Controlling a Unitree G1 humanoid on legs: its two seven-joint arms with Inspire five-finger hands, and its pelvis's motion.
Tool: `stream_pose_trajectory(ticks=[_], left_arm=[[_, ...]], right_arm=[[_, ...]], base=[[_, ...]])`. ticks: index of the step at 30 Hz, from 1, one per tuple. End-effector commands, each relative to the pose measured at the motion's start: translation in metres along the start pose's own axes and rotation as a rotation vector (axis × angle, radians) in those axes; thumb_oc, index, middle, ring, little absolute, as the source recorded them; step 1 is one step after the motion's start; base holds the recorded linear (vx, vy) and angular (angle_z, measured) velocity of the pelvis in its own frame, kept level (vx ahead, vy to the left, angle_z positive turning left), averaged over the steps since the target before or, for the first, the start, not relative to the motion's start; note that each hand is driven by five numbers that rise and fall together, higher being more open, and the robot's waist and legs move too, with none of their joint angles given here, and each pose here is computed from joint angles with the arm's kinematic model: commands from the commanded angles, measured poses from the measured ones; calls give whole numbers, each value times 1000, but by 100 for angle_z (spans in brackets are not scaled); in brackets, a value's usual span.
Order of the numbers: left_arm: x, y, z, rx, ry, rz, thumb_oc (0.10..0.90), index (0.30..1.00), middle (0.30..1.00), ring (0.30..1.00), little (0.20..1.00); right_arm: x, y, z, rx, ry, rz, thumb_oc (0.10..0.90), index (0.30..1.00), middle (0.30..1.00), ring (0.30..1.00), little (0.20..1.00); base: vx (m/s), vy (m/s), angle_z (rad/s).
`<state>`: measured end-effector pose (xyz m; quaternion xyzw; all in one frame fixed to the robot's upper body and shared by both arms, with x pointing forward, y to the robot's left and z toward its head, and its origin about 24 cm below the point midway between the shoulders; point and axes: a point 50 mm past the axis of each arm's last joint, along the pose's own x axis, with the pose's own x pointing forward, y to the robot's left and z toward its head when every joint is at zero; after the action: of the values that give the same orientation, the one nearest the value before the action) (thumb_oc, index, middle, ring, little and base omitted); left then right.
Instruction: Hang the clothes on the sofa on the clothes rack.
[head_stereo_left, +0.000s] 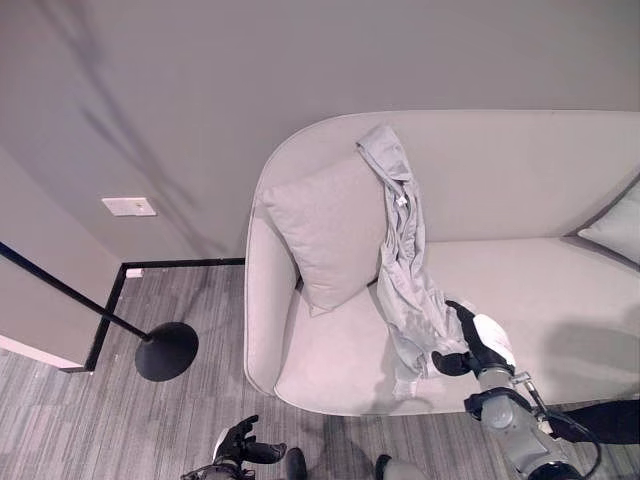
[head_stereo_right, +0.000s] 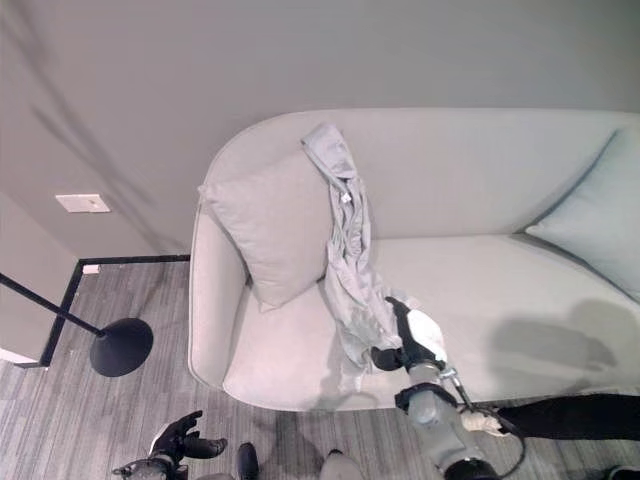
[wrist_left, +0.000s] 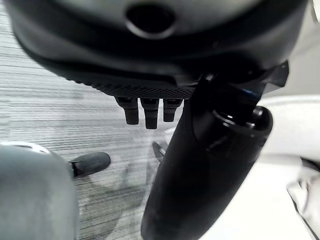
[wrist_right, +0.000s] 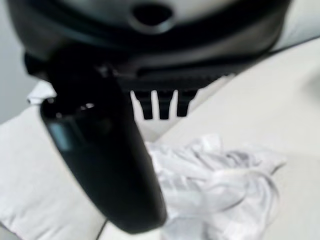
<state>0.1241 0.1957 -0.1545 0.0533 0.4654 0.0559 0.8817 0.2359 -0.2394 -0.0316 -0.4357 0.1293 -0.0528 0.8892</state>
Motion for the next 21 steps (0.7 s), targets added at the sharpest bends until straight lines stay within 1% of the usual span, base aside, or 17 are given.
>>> stream_pose_trajectory(ticks=[1, 3, 4, 5, 6, 8, 9, 12, 13, 14, 15, 18, 21], left_arm=[[3, 10, 15, -16, -68, 30, 800, 900, 900, 900, 900], [2, 16, 12, -75, -62, 73, 800, 900, 900, 900, 900], [0, 23, 6, -96, -51, 103, 800, 900, 900, 900, 900], [-3, 23, -4, -127, -23, 124, 800, 900, 900, 900, 900], [-6, 14, -10, -166, -7, 108, 800, 900, 900, 900, 900], [-5, -11, -5, -101, -20, 17, 800, 900, 900, 900, 900], [-6, -22, -3, -84, -39, -19, 800, 900, 900, 900, 900], [-6, -27, 3, -97, -68, -26, 800, 900, 900, 900, 900], [-6, -26, 3, -97, -69, -25, 800, 900, 900, 900, 900], [-6, -25, 3, -101, -71, -13, 800, 900, 900, 900, 900], [-6, -25, 4, -101, -71, -13, 800, 900, 900, 900, 900], [-4, -23, 7, -95, -81, 6, 800, 900, 900, 900, 900], [-2, -20, 19, -90, -130, 16, 800, 900, 900, 900, 900]], right_arm=[[23, -34, 22, 5, -93, -139, 800, 900, 900, 900, 900], [25, -30, 20, -8, -67, -136, 800, 900, 900, 900, 900], [22, -27, 14, -34, -39, -132, 800, 900, 900, 900, 900], [21, -25, 7, -44, -10, -137, 800, 900, 900, 900, 900], [20, -27, 5, -13, 12, -170, 800, 900, 900, 900, 900], [21, -28, 1, 16, 50, -223, 800, 900, 900, 900, 900], [25, -26, 2, 53, 75, -242, 800, 900, 900, 900, 900], [34, -26, 16, 119, 57, -271, 800, 900, 900, 900, 900], [35, -26, 16, 119, 57, -271, 800, 900, 900, 900, 900], [42, -23, 34, 216, 25, -281, 800, 900, 900, 900, 900], [43, -23, 35, 217, 24, -281, 800, 900, 900, 900, 900], [50, -19, 55, 295, -18, -268, 800, 900, 900, 900, 900], [58, -19, 74, 317, -66, -251, 800, 900, 900, 900, 900]], base=[[165, -389, -16], [190, -560, 5], [260, -677, 32], [237, -675, 55], [131, -646, 60], [-31, -423, 68], [-70, -138, 46], [-59, 13, 24], [-98, 92, 7], [-65, 76, -4], [-87, 104, -10], [-59, 78, -7], [-67, 105, 0]])
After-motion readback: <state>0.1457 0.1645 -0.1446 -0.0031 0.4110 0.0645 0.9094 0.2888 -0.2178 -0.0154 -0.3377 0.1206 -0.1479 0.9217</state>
